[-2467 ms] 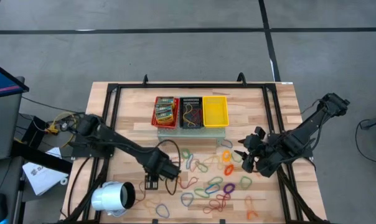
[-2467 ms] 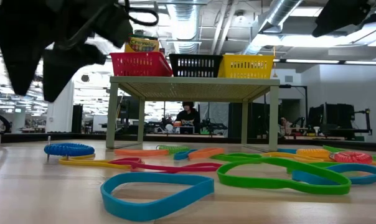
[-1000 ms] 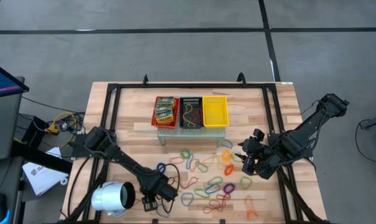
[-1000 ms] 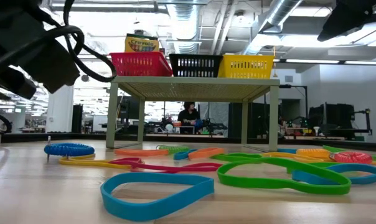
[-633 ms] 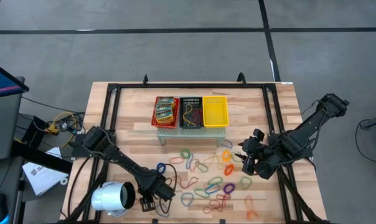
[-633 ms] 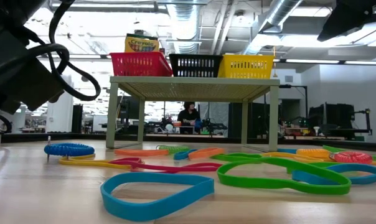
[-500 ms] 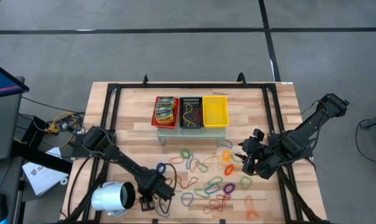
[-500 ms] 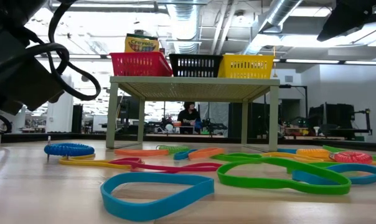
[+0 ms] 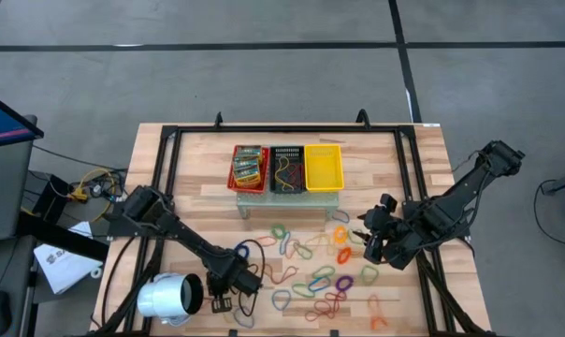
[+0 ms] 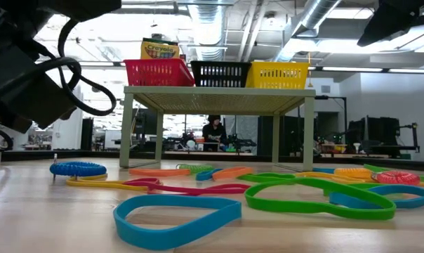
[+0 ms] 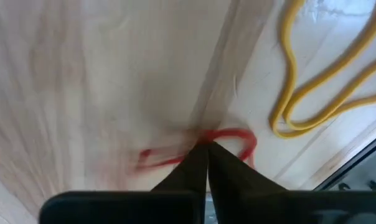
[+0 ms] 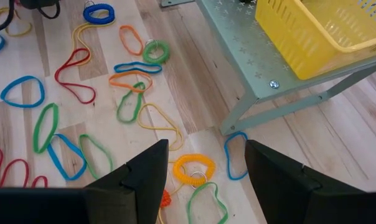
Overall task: Pick & Place Office Desk Supplies
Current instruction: Put the red rubber band into the black bin on the shelf
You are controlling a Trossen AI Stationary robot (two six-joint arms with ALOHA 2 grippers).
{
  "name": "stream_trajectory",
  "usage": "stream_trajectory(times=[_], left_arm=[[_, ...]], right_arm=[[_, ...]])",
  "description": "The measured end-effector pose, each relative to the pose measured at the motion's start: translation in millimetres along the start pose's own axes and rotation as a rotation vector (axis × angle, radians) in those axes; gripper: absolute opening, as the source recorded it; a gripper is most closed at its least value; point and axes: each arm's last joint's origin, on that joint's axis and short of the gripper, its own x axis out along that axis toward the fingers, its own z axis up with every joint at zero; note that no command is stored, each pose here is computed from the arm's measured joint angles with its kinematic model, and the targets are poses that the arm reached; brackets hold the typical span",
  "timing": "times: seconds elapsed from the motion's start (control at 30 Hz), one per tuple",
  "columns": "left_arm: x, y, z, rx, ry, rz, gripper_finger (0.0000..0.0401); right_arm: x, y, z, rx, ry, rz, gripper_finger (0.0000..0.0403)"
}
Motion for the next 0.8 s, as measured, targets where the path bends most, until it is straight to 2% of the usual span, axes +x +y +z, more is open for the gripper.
stream_trajectory(times=[0.2, 0.47, 0.8], left_arm=[[-30.7, 20.0, 12.5, -0.038, -0.183, 0.055, 0.0000], [-52.4, 28.8, 9.9, -0.065, -0.240, 0.040, 0.0000], [-61.0, 19.0, -3.9, -0.026, -0.260, 0.015, 0.0000]], right_arm=[[0.0, 0.4, 0.3, 0.004, -0.003, 0.003, 0.0209], [0.0, 0.3, 0.3, 0.003, -0.002, 0.002, 0.0209], [0.0, 0.2, 0.3, 0.003, -0.002, 0.002, 0.0209]])
